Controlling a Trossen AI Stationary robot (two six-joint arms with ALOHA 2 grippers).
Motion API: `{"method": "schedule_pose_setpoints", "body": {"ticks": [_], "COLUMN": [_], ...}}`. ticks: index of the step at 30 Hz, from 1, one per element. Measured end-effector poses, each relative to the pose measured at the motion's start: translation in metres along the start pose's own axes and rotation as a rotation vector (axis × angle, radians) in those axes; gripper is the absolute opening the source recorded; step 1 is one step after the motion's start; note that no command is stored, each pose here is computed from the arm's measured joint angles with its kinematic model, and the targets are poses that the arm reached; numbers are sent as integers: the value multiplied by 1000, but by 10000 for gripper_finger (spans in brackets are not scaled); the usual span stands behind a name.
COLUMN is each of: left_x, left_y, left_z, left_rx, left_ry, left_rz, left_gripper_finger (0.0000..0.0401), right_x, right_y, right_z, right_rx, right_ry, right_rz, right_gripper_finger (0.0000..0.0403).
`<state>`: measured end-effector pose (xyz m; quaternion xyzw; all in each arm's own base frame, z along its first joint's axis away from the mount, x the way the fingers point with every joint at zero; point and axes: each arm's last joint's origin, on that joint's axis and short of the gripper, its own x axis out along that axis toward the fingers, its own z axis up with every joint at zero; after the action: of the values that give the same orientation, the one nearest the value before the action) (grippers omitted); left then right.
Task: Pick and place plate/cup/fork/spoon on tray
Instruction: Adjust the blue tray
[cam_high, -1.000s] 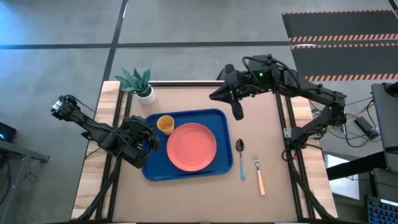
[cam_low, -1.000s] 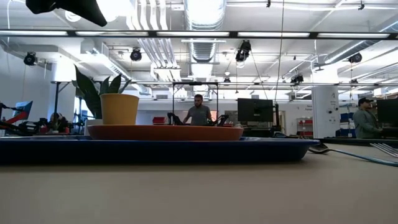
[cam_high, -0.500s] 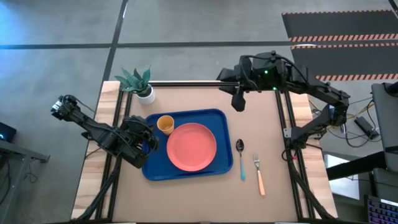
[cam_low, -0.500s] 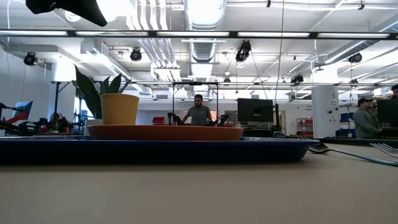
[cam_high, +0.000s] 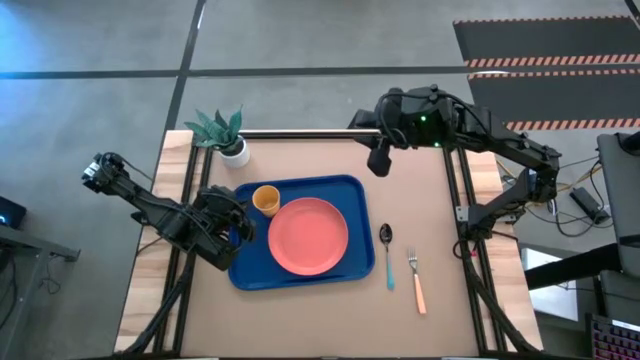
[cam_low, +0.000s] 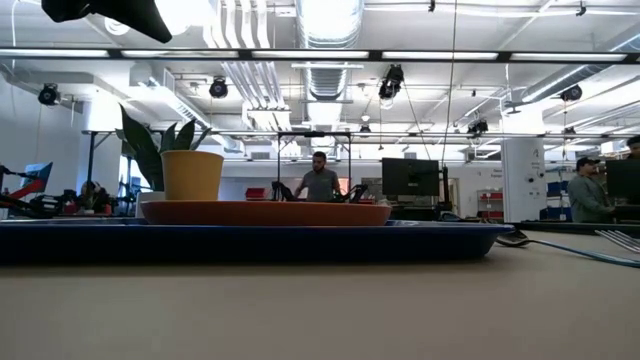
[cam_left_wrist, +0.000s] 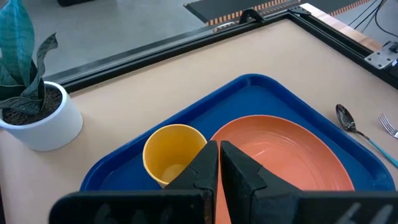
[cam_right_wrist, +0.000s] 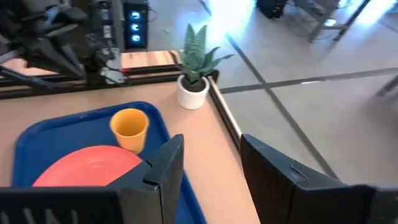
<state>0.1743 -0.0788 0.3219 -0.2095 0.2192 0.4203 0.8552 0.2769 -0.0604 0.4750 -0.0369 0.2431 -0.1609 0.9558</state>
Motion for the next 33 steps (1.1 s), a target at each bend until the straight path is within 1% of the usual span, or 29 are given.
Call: {"method": "schedule_pose_setpoints", "body": {"ticks": [4,17,23,28,33], "left_x": [0,0,0,0,0], "left_y": [0,0,0,0,0], "left_z": [0,0,0,0,0], "left_rx": [1,0,0,-2,-3], "left_ry": [1,15,15,16,16], "left_rz": [1,0,0,-1,-1], "left_gripper_finger": [0,0,0,0,0], "right_x": [0,0,1,10,15], "right_y": [-2,-1,0,4,4], "right_z": [0,-1,-1,-8,-13], "right_rx": [-3,-16,6,-23,-23], "right_ry": [7,15,12,49,71], "right_rz": [-53,-53,-44,-34,-41], "right_gripper_finger": [148,148,148,148,148]}}
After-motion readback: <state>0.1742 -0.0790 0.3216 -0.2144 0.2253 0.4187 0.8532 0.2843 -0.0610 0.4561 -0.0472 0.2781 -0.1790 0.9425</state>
